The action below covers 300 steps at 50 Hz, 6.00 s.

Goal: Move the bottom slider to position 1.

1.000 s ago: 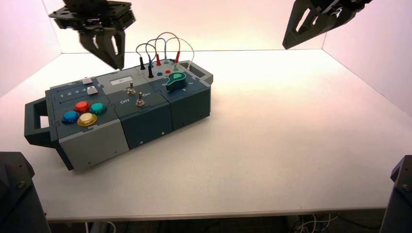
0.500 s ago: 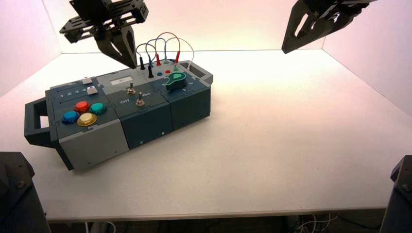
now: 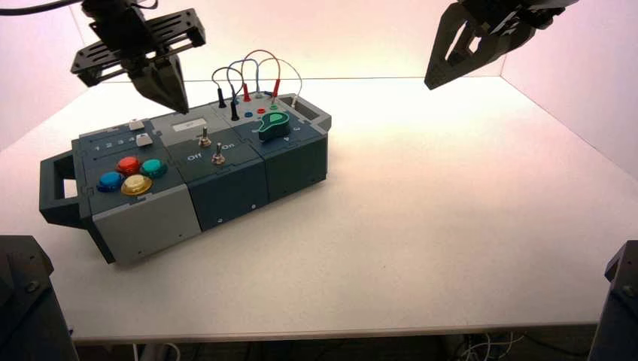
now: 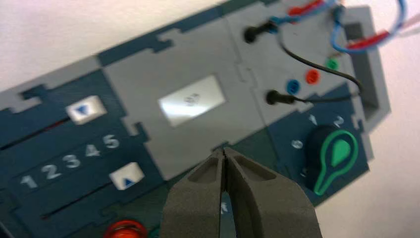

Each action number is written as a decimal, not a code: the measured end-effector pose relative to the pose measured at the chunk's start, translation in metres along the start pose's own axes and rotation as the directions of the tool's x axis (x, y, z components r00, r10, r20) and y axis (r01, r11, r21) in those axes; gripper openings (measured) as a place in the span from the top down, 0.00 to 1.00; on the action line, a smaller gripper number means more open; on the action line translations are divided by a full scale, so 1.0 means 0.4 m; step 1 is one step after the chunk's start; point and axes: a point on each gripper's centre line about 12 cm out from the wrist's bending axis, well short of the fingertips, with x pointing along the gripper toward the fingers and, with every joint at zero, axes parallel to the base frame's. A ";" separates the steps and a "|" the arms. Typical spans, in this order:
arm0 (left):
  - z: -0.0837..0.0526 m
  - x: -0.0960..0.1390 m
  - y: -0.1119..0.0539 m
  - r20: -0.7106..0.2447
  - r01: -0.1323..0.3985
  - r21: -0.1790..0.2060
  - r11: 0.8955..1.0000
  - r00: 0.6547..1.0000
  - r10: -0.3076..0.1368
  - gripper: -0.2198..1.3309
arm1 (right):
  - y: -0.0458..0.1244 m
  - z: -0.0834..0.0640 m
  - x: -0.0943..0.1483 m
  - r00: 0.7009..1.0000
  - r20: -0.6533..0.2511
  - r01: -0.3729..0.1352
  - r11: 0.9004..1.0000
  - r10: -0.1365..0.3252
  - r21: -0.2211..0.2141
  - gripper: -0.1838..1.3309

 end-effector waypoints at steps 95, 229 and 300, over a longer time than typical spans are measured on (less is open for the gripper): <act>-0.090 -0.042 0.208 -0.070 -0.169 -0.098 0.981 0.984 0.163 0.96 | 0.001 0.007 -0.027 0.999 0.048 0.001 1.000 -0.001 0.000 0.25; -0.045 0.006 0.201 -0.178 -0.210 -0.011 0.978 0.963 0.205 0.97 | 0.002 0.009 -0.034 0.998 0.063 0.001 1.000 -0.001 0.001 0.25; -0.123 -0.400 -0.036 0.071 0.069 0.284 0.956 0.993 -0.093 0.30 | 0.001 0.011 -0.031 0.998 0.064 0.002 1.000 -0.002 0.000 0.24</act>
